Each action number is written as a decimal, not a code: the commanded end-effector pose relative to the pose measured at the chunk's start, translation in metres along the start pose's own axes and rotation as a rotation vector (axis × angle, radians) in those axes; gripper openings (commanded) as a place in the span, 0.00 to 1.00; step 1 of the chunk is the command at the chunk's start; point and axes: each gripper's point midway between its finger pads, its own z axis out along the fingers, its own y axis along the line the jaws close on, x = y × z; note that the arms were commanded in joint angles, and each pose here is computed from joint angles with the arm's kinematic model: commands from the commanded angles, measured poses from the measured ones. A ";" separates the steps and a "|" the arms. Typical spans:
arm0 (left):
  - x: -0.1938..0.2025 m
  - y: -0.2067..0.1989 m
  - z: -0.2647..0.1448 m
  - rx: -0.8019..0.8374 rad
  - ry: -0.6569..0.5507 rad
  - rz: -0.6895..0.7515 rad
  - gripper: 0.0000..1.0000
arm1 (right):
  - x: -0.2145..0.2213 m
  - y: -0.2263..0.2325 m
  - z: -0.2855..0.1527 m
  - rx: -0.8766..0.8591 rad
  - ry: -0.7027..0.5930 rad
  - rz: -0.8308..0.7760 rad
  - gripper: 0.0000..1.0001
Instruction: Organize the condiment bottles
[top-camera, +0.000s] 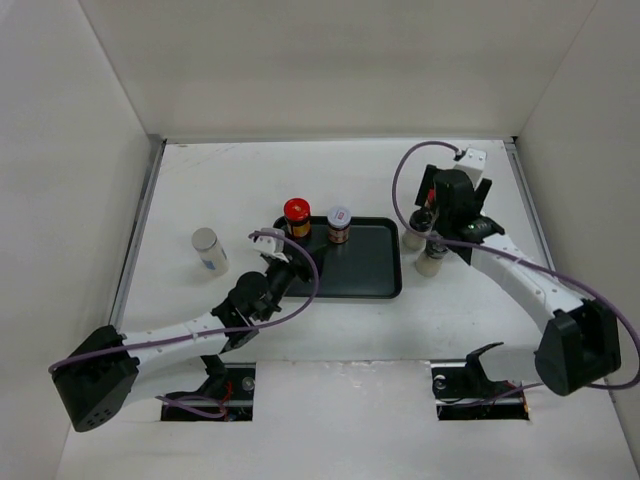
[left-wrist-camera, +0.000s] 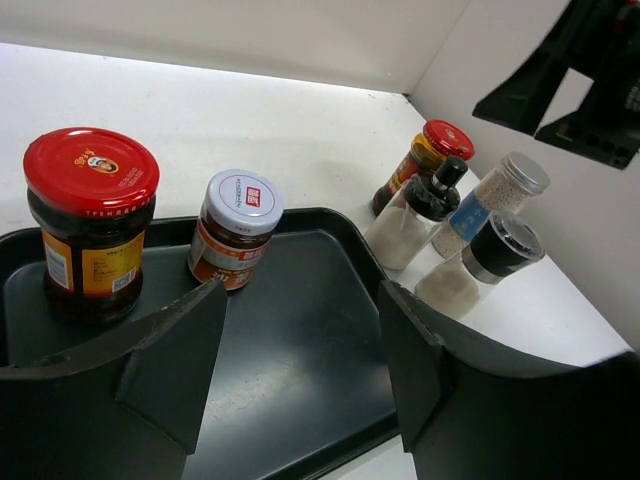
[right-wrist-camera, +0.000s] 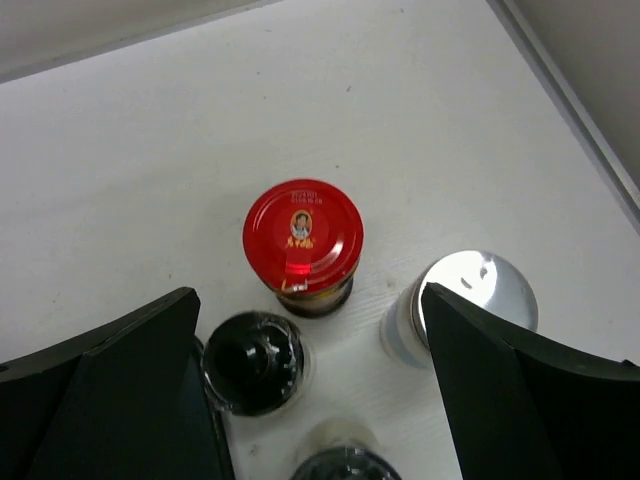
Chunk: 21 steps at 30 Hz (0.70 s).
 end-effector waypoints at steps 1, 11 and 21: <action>-0.013 -0.005 0.001 0.029 -0.054 -0.049 0.61 | -0.022 0.013 0.013 -0.048 0.001 -0.022 1.00; -0.027 0.013 -0.004 -0.017 -0.098 -0.081 0.64 | -0.007 0.010 0.056 -0.031 0.107 -0.071 1.00; -0.030 0.029 -0.003 -0.061 -0.109 -0.087 0.67 | 0.018 0.020 0.078 -0.090 0.229 -0.104 1.00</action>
